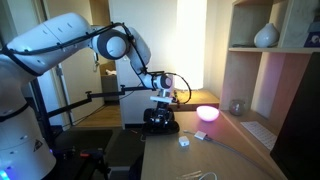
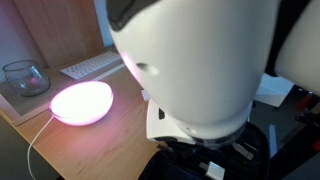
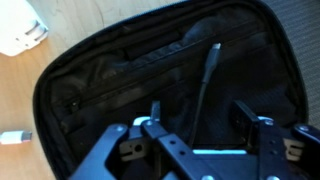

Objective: Remove the black cable from the case and put it on the table

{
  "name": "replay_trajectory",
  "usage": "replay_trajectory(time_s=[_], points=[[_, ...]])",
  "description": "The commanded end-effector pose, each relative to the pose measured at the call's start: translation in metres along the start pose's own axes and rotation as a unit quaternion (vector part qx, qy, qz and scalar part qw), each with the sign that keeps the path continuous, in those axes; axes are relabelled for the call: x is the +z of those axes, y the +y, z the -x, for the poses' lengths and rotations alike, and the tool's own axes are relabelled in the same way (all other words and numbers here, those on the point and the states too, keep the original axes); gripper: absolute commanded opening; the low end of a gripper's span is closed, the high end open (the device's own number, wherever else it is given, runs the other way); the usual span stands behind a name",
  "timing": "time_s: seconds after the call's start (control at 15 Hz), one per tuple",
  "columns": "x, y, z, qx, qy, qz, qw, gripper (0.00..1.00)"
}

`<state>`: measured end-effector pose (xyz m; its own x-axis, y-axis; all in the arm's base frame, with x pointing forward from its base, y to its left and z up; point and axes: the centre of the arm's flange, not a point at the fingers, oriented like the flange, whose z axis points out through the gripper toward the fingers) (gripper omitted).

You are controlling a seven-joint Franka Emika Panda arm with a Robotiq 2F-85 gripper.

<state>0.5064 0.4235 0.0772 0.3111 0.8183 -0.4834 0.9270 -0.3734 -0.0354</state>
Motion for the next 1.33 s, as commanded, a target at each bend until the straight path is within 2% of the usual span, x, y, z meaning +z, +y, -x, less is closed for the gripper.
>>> replay_trajectory(time_s=[0.0,0.33,0.4,0.8,1.0,1.27], points=[[-0.015,-0.012,0.000,-0.009,0.001,0.012,0.9999,0.42],[-0.016,-0.008,0.002,-0.006,0.004,0.005,1.0000,0.05],[-0.017,-0.006,0.003,-0.002,0.004,0.004,1.0000,0.01],[-0.026,0.022,0.027,0.022,0.016,-0.017,0.9995,0.01],[-0.054,0.052,0.059,0.039,0.048,-0.044,0.9971,0.01],[-0.093,0.090,0.101,0.082,0.082,-0.048,0.9921,0.01]])
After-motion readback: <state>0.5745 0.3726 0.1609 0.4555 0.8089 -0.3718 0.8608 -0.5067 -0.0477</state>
